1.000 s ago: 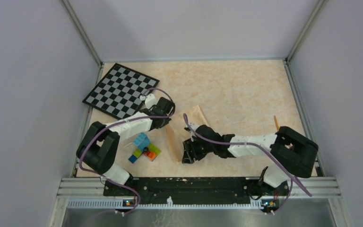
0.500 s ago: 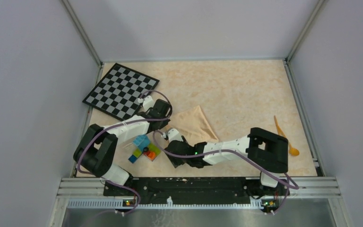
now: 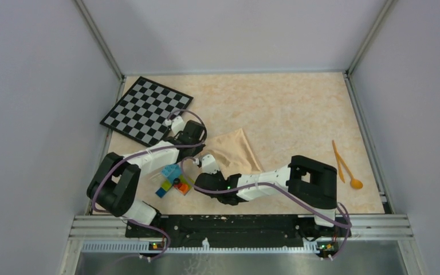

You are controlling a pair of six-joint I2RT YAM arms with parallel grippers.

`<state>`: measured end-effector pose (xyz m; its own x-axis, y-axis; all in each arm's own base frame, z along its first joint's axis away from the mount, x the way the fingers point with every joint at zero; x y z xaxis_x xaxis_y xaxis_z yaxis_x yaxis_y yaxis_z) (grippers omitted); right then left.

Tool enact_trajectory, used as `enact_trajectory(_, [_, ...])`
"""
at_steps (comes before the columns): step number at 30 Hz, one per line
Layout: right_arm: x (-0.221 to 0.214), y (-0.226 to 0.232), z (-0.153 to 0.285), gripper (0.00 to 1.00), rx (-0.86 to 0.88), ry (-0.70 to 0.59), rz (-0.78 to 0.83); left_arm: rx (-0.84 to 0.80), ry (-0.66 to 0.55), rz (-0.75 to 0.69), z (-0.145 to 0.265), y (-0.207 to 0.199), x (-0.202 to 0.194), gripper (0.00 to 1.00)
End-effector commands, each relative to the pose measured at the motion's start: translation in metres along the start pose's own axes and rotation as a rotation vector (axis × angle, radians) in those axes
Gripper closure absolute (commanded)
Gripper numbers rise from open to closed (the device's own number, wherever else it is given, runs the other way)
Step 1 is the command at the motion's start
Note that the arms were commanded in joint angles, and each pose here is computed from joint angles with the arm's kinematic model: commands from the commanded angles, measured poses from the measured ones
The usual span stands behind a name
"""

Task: Fold the napkin into a case and place the utensils inside
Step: Pick up the lower triangle-folded napkin from the center of the board.

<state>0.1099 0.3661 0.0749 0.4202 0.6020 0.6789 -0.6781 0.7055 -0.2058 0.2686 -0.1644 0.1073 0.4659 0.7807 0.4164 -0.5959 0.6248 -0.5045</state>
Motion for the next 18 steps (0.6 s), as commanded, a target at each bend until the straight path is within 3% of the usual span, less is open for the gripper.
enact_trajectory(1, [-0.04,-0.015,-0.004,1.0,-0.125,0.141,0.082,-0.037,-0.03,0.019,0.011,-0.008,0.009,1.0])
enact_trajectory(5, [-0.013,-0.015,0.014,1.0,-0.039,0.02,0.05,-0.01,-0.064,0.031,0.014,-0.005,0.014,1.0])
enact_trajectory(11, [0.011,-0.019,0.055,1.0,0.25,-0.209,-0.12,0.032,-0.096,0.02,0.023,-0.012,0.024,1.0])
enact_trajectory(15, [0.01,-0.034,0.07,1.0,0.499,-0.324,-0.319,0.203,-0.152,0.082,0.027,-0.013,0.031,1.0])
enact_trajectory(18, [0.003,-0.044,0.07,1.0,0.619,-0.33,-0.416,0.307,-0.17,0.059,0.026,-0.024,0.028,1.0])
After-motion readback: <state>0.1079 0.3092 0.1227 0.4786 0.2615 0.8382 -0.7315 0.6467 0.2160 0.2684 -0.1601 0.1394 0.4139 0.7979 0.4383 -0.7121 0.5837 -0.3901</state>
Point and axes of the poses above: each gripper's point midway between its finger pads, its own z axis back along the fingers, its own y axis along the line the jaws close on, x = y × z, the point moved 8 cm from there along z, back along the fingers, and after that the axes turned 15 degrees about z, right-handed, at the moved point
